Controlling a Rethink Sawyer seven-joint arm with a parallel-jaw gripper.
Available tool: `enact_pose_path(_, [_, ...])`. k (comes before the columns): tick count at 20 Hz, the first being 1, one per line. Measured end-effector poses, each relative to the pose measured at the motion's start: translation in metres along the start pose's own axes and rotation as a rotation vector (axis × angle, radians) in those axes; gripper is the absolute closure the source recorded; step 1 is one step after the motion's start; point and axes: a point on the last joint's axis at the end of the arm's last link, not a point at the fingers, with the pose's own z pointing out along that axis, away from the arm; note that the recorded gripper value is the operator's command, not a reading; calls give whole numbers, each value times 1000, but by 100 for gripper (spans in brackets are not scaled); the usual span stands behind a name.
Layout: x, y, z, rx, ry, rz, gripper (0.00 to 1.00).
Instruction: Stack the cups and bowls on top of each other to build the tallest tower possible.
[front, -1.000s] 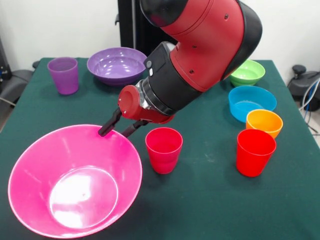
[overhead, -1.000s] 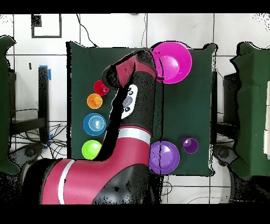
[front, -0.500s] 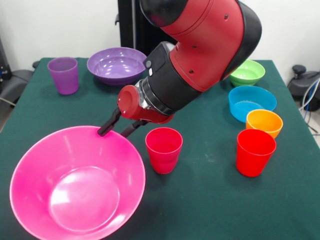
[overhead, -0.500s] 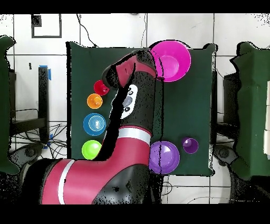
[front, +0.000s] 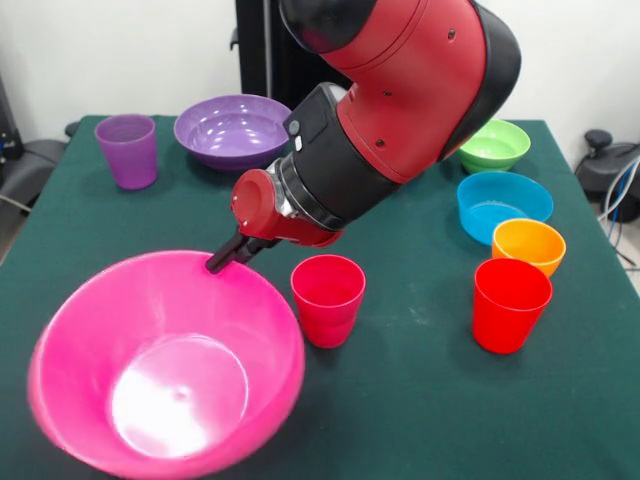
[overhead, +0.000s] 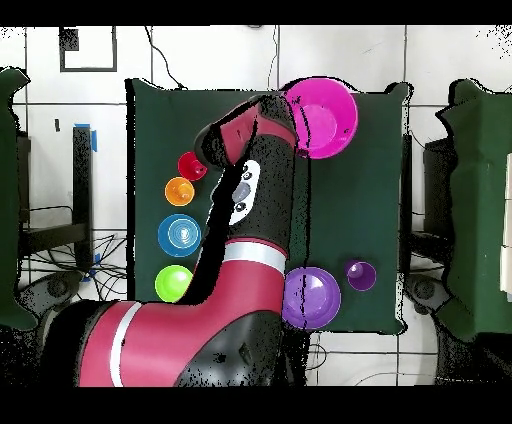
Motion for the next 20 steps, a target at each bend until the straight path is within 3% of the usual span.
enact_pose_path(20, [1, -2, 0, 9, 0, -3, 100])
